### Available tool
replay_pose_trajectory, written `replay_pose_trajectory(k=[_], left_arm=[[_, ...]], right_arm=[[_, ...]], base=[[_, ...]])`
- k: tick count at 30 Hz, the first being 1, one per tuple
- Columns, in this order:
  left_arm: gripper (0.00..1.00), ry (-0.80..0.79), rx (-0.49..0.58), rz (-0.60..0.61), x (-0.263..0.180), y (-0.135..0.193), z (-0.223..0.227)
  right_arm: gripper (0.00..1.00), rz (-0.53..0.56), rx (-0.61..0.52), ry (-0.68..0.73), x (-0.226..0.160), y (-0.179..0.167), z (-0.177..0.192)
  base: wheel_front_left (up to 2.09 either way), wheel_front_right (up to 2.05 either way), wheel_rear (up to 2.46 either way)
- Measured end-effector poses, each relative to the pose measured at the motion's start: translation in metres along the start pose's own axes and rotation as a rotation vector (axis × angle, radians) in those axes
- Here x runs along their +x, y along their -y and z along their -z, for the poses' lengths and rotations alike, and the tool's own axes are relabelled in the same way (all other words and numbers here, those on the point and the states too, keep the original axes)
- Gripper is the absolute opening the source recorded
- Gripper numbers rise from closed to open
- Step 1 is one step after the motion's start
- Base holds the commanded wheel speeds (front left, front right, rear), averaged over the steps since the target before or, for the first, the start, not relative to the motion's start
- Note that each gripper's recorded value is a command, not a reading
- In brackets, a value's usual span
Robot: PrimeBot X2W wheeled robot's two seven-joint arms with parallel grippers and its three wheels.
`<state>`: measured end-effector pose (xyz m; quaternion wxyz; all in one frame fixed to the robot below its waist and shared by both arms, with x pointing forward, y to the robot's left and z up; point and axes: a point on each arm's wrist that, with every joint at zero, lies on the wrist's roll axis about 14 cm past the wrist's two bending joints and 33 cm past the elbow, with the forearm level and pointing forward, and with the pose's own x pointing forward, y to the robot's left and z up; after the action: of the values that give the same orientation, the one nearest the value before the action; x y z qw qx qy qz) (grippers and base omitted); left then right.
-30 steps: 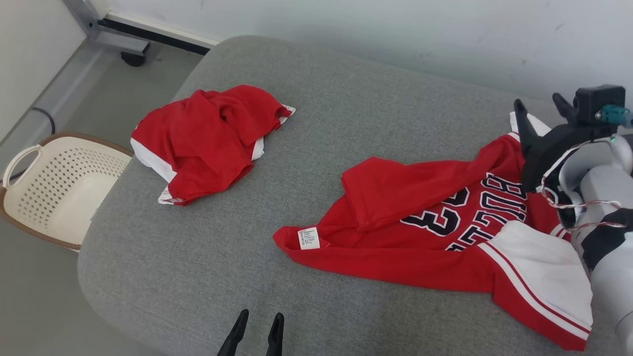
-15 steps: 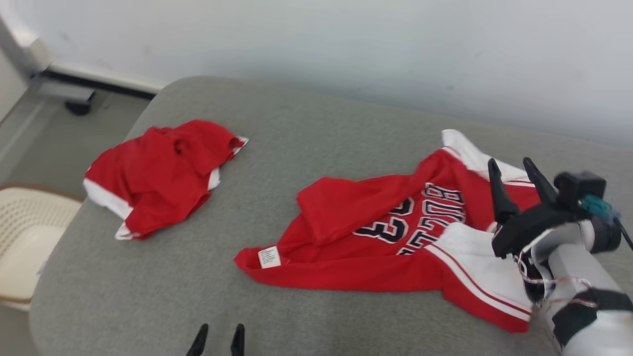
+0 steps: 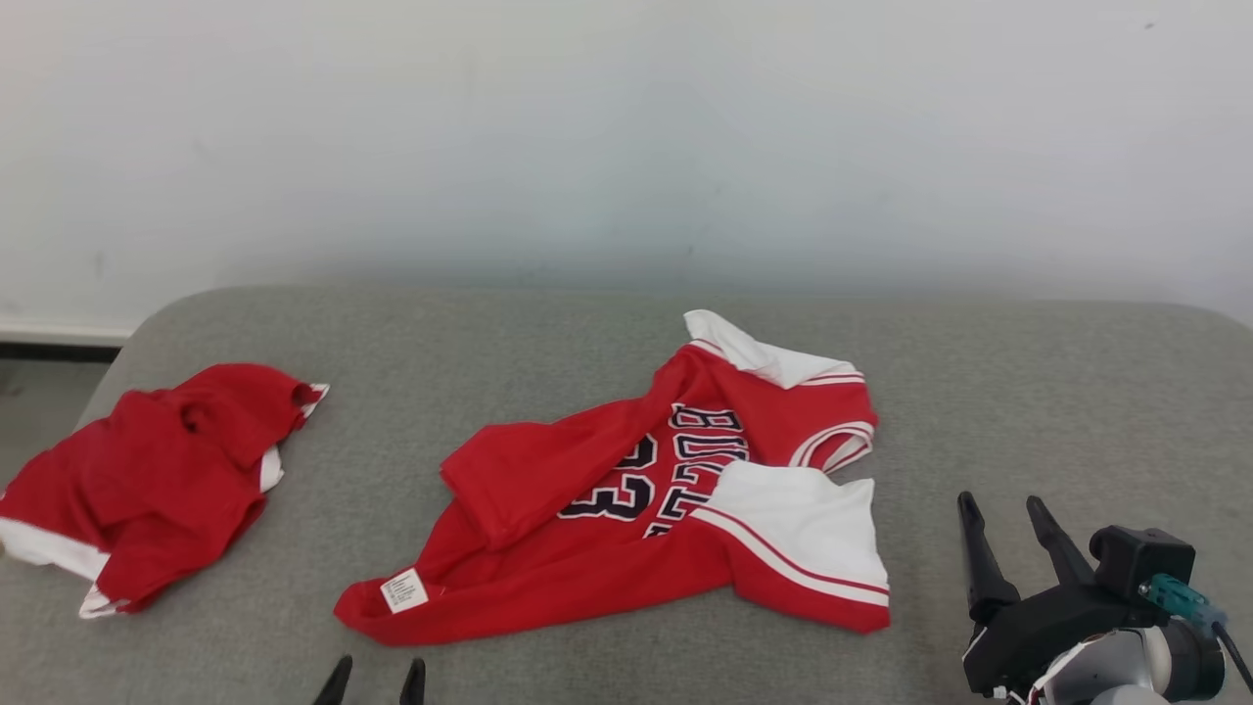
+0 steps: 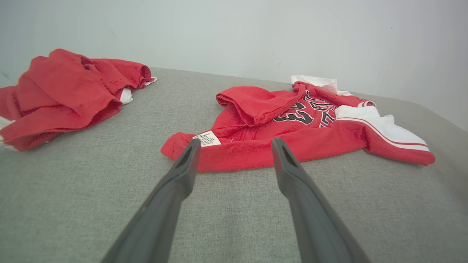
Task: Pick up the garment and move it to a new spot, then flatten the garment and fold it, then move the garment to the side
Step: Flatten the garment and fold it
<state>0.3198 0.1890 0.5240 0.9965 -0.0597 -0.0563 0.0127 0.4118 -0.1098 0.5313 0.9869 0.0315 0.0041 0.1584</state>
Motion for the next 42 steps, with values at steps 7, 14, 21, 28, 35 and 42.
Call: replay_pose_trajectory(k=[7,14,21,28,35,42], left_arm=[[1.00,-0.102,0.134,0.075,0.043,0.002,0.002],[1.00,-0.310,0.279,0.023,0.070,-0.029,0.030],[1.00,-0.424,0.305,0.028,0.084,-0.031,0.044],[1.00,-0.493,0.375,0.006,0.093,-0.044,0.054],[0.79,-0.619,0.323,0.019,0.093,-0.037,0.086],[0.00,-0.638,0.321,0.013,0.097,-0.037,0.093]], right_arm=[[1.00,0.055,-0.013,-0.139,-0.017,0.008,0.002],[1.00,0.004,-0.055,-0.224,-0.002,-0.006,0.000],[1.00,-0.024,-0.088,-0.241,0.009,-0.008,0.000],[1.00,-0.033,-0.095,-0.245,0.016,-0.008,0.001],[1.00,-0.014,-0.087,-0.273,0.021,0.002,0.011],[1.00,0.018,-0.112,-0.323,0.030,0.014,0.022]], base=[[0.00,0.00,0.00],[0.00,0.00,0.00],[0.00,0.00,0.00],[0.00,0.00,0.00],[0.00,0.00,0.00],[0.00,0.00,0.00]])
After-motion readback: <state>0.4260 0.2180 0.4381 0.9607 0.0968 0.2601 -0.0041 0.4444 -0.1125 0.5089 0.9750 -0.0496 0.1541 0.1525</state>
